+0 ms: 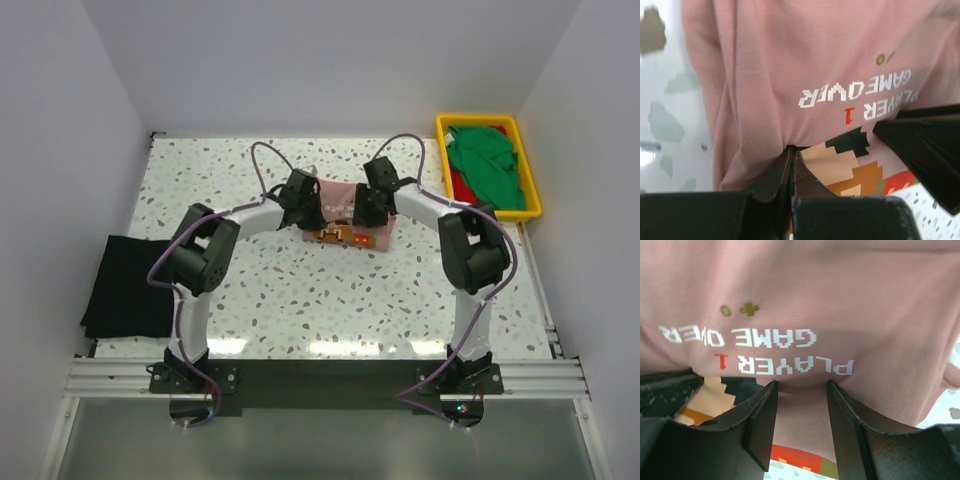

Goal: Fold and stack the t-shirts
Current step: Fold the tshirt

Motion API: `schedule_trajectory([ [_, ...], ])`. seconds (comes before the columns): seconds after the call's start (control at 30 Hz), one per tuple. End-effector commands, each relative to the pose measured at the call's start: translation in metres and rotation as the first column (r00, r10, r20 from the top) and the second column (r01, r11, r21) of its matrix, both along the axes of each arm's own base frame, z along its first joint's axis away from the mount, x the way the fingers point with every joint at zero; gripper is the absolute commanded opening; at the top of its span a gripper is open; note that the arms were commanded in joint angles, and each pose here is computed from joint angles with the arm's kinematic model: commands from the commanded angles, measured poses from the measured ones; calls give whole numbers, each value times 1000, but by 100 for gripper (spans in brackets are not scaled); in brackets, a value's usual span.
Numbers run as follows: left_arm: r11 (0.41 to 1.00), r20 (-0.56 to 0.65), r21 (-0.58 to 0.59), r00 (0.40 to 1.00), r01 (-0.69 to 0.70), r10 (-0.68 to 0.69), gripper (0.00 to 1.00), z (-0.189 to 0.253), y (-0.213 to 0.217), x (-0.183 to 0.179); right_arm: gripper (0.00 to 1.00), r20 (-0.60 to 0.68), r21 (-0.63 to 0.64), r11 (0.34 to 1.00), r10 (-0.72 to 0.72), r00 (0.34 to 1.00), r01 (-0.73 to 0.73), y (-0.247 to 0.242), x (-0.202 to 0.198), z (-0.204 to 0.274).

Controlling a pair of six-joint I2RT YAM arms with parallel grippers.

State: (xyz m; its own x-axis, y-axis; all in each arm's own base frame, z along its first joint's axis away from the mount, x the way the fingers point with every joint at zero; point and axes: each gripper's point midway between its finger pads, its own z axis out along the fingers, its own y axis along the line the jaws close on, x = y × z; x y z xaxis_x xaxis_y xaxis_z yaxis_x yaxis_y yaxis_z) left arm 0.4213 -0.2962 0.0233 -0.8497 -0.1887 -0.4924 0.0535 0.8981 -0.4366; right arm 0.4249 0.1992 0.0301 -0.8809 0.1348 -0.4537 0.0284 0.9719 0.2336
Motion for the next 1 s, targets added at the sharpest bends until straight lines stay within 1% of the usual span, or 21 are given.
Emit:
schedule_trajectory([
  [0.0, 996, -77, 76, 996, -40, 46, 0, -14, 29, -39, 49, -65, -76, 997, 12, 998, -17, -20, -29, -14],
  [0.03, 997, -73, 66, 996, -40, 45, 0, -11, 29, -43, 49, -64, -68, 997, 18, 998, -23, -19, -33, -13],
  [0.07, 997, -93, 74, 995, -33, 40, 0, -18, 35, -58, 49, -71, -62, 997, 33, 997, -38, -17, -46, -12],
  [0.13, 998, -82, 40, 996, -39, 42, 0, -4, 36, -68, 49, -65, -52, 997, 51, 997, -55, -14, -57, -10],
  [0.17, 998, -107, 44, 993, -36, 41, 0, -12, 43, -83, 49, -44, -40, 997, 68, 997, -70, -10, -63, 0],
  [0.23, 999, -85, -5, 996, -39, 38, 0, 6, 42, -93, 49, -63, -23, 995, 97, 993, -99, -8, -84, -5],
  [0.27, 999, -102, -7, 994, -31, 31, 0, 1, 46, -105, 49, -52, -2, 993, 114, 992, -114, -4, -87, -2],
  [0.3, 999, -83, -35, 996, -27, 24, 0, 13, 44, -108, 49, -50, 16, 992, 129, 990, -128, -2, -93, 1],
  [0.4, 998, -67, -66, 998, -19, 15, 0, 27, 44, -115, 50, -29, 15, 989, 145, 989, -145, -1, -90, 11],
  [0.43, 998, -52, -67, 999, -15, 11, 5, 33, 44, -113, 50, -32, 5, 990, 143, 989, -143, -3, -89, 15],
  [0.5, 998, -5, -65, 1000, -5, 4, 9, 49, 44, -105, 50, 12, 22, 990, 136, 991, -136, 1, -78, 35],
  [0.53, 997, 20, -70, 1000, 6, -5, 13, 59, 40, -97, 50, 28, 31, 991, 132, 991, -133, 3, -76, 42],
  [0.6, 998, 44, -59, 998, 36, -34, 13, 64, 36, -88, 50, 64, 44, 992, 113, 992, -115, 5, -67, 57],
  [0.63, 997, 69, -69, 997, 44, -39, 13, 75, 30, -78, 50, 79, 37, 995, 87, 993, -90, 1, -61, 60],
  [0.67, 996, 76, -67, 995, 63, -58, 13, 72, 26, -73, 49, 95, 42, 996, 74, 993, -78, 1, -54, 65],
  [0.73, 994, 108, -85, 992, 67, -58, 14, 81, 16, -57, 47, 72, 50, 998, 46, 996, -49, -6, -43, 60],
  [0.8, 995, 61, -68, 996, 68, -64, 13, 58, 11, -46, 44, 76, 69, 997, 27, 997, -33, -7, -29, 59],
  [0.83, 995, 70, -80, 996, 66, -61, 10, 61, 7, -33, 43, 43, 64, 998, 10, 999, -12, -15, -22, 46],
  [0.87, 996, 32, -64, 998, 57, -55, 9, 41, 6, -28, 42, 46, 81, 997, 6, 999, -10, -15, -12, 48],
  [0.93, 998, 40, -65, 999, 6, -4, 8, 36, 12, -5, 39, 30, 99, 995, -28, 999, 25, -29, 3, 40],
  [0.97, 998, 22, -64, 1000, -10, 11, 8, 23, 16, 1, 39, 16, 108, 994, -37, 999, 35, -32, 11, 33],
])
